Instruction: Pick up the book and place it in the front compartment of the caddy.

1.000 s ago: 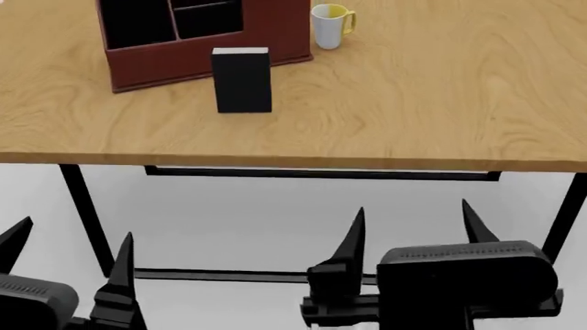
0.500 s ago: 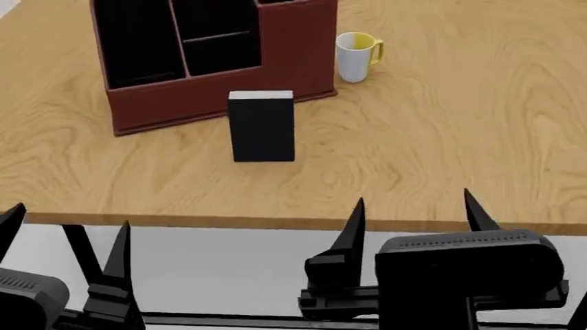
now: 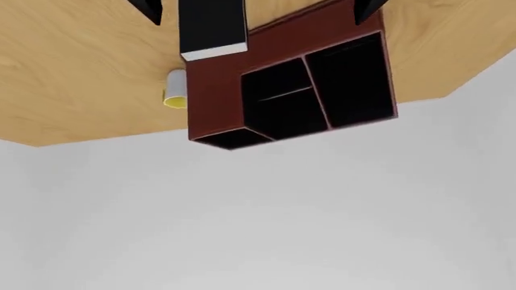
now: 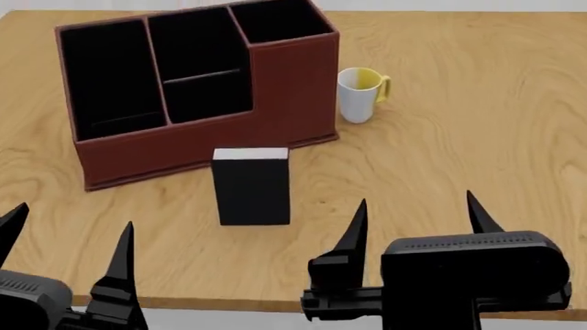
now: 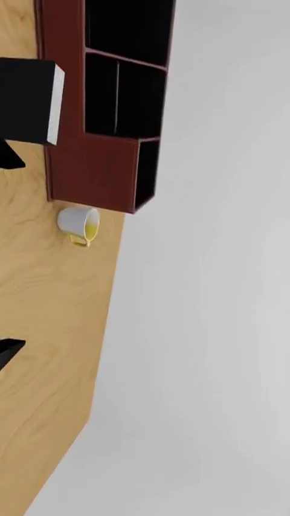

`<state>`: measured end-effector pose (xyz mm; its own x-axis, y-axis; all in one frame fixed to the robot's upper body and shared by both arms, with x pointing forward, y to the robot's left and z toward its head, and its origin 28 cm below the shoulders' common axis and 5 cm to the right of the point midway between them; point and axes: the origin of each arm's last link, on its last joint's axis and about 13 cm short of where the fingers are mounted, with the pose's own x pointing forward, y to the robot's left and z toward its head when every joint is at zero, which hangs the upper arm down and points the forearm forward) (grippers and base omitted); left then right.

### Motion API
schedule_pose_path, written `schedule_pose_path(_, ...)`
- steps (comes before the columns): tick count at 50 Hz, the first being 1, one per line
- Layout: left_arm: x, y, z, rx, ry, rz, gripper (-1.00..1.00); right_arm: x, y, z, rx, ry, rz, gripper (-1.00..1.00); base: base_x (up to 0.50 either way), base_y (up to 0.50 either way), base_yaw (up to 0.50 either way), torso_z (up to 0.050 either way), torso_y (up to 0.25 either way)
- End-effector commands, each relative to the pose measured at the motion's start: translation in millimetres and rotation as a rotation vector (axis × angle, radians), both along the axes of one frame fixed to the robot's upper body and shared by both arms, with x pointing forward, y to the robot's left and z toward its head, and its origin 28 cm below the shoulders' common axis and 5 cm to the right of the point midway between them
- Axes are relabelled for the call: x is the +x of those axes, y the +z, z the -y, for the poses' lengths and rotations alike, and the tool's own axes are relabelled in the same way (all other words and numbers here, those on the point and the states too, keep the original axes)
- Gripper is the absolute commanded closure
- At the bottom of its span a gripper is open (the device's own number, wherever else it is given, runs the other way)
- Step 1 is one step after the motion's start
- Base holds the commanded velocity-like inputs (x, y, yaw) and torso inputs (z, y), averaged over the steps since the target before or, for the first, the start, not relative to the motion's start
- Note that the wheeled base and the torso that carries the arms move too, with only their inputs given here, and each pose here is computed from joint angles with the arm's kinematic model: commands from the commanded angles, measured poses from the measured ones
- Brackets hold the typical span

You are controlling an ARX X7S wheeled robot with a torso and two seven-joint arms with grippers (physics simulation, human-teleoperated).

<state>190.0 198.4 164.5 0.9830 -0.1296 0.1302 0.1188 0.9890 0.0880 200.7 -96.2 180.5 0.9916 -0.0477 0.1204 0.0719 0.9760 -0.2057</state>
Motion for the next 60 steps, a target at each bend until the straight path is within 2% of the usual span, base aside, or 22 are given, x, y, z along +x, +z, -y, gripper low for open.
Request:
schedule_pose_path(1, -0.4, -0.7, -0.2, 0.001, 0.001, 0.001, -1.00, -0.4, -1.2, -0.1, -0.005, 0.000, -0.002, -1.00, 0.50, 0.00, 0.00, 0.000, 0.000)
schedule_pose_path(37, -2.2, 2.7, -1.8, 0.004, 0.006, 0.020, -1.00, 1.3, -3.5, -2.4, -0.038, 0.005, -0.016, -1.00, 0.50, 0.03, 0.00, 0.000, 0.001)
schedule_pose_path(60, 0.8, 5.0, -0.7, 0.005, 0.003, 0.019, -1.00, 0.1, -1.0, -1.0, -0.016, 0.017, -0.004, -1.00, 0.50, 0.12, 0.00, 0.000, 0.001)
